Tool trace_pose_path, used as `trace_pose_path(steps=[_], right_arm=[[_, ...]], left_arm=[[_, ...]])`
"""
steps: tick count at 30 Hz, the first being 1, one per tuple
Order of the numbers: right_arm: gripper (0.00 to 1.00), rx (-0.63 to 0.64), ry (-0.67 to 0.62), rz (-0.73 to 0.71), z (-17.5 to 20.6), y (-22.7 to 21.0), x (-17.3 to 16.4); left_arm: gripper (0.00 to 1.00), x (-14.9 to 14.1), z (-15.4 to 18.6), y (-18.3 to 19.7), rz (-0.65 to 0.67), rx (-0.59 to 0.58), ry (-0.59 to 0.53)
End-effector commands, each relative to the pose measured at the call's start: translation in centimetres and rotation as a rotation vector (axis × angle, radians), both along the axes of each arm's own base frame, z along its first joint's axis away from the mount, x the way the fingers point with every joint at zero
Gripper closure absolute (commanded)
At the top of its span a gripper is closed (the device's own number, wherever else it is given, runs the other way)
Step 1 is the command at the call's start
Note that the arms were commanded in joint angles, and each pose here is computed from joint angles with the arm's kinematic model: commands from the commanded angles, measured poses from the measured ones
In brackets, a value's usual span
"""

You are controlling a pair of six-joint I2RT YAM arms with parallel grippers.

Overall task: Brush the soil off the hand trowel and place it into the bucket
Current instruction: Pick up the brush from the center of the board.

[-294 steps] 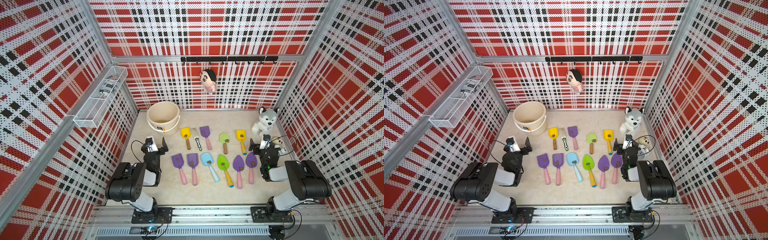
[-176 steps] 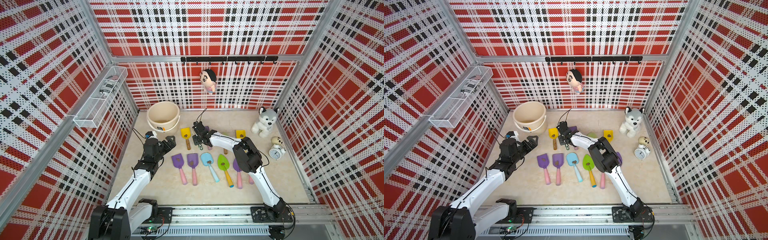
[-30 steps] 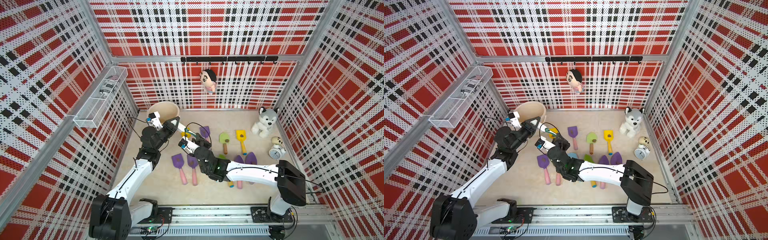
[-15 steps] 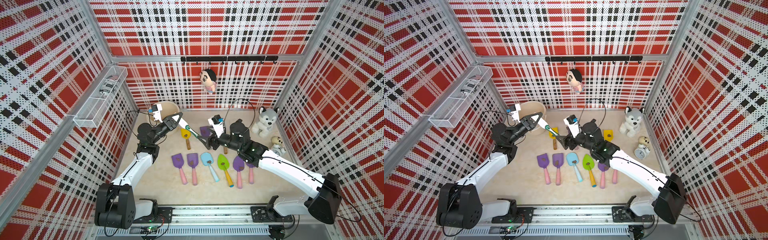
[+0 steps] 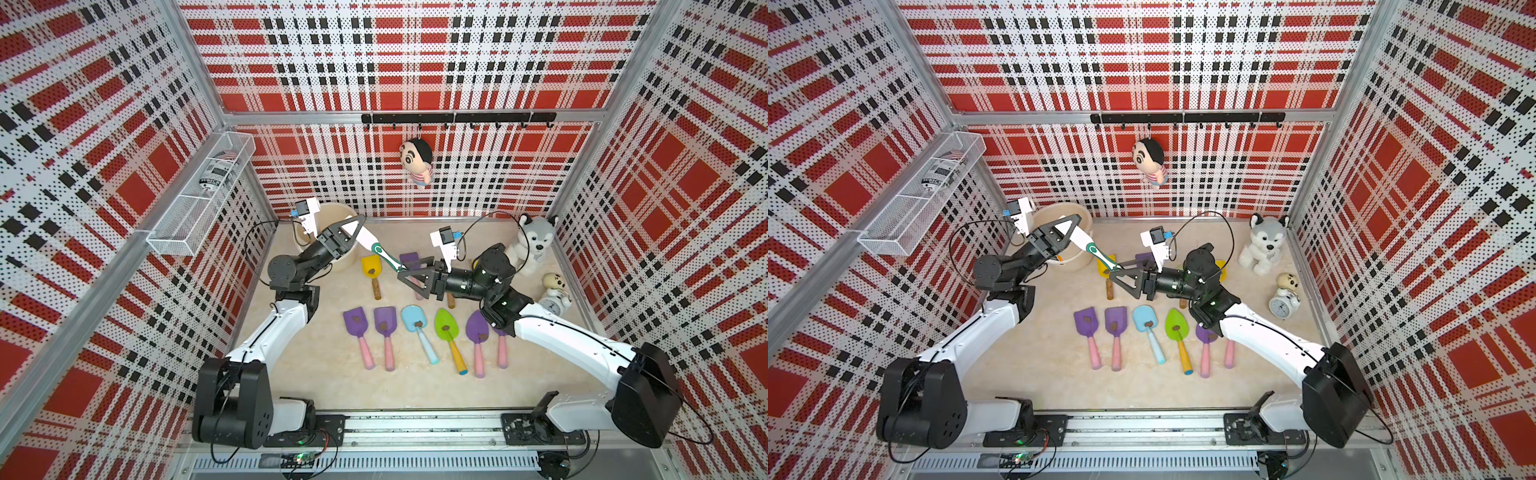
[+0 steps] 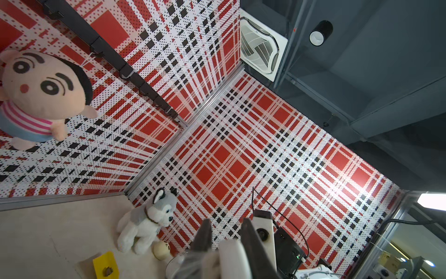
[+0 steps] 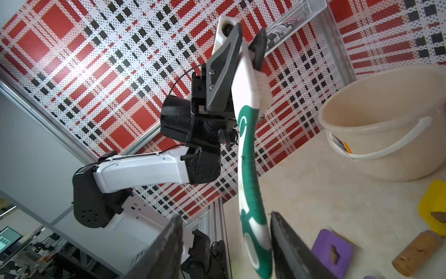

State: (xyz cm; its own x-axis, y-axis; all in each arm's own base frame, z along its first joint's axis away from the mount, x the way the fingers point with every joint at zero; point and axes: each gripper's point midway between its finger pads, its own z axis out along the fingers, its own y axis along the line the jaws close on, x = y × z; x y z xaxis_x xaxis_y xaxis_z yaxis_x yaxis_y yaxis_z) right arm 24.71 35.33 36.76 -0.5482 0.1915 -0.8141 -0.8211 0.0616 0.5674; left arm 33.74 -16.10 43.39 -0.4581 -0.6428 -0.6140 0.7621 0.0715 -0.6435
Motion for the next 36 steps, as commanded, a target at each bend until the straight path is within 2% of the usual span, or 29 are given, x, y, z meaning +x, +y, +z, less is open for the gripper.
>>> trace_pose_path(steps=[1, 4, 5, 14, 21, 23, 25, 28, 31, 36], right_arm=[[0.48, 0.086, 0.005, 0.058, 1.8, 0.0, -0.9], [0.61, 0.114, 0.02, 0.072, 2.2, 0.1, -0.8], [0.63, 0.12, 0.025, 0.076, 2.2, 0.2, -0.8], [0.67, 0.161, 0.051, 0.122, 2.2, 0.8, -0.5], [0.91, 0.155, 0.047, 0.111, 2.2, 0.8, -0.3], [0.97, 0.156, 0.038, 0.097, 2.4, 0.6, -0.3], [1.0, 0.147, 0.026, 0.073, 2.4, 0.4, -0.1], [1.0, 0.136, 0.012, 0.01, 2.3, -0.7, 0.6], [1.0, 0.134, -0.001, -0.06, 2.4, -2.6, 1.6], [1.0, 0.03, 0.033, -0.259, -0.3, -5.9, 5.1]], left_arm=[[1.0, -2.0, 2.2, -0.2, -0.053, -0.036, -0.085], [1.0, -1.9, 1.9, -0.2, -0.051, -0.043, -0.073], [1.0, -1.9, 2.0, -0.2, -0.051, -0.047, -0.072], [0.99, -1.9, 2.0, -0.5, -0.059, -0.074, -0.073], [0.98, -1.8, 1.7, -0.5, -0.068, -0.087, -0.069], [0.91, -1.7, 1.5, -0.5, -0.059, -0.087, -0.069], [0.78, -1.5, 1.2, -0.4, -0.048, -0.084, -0.059], [0.56, -1.0, 0.5, -0.2, -0.013, -0.074, -0.032], [0.39, 0.4, -1.1, 0.4, 0.069, -0.036, 0.04], [0.27, 3.0, -5.8, 2.0, 0.28, 0.105, 0.212]])
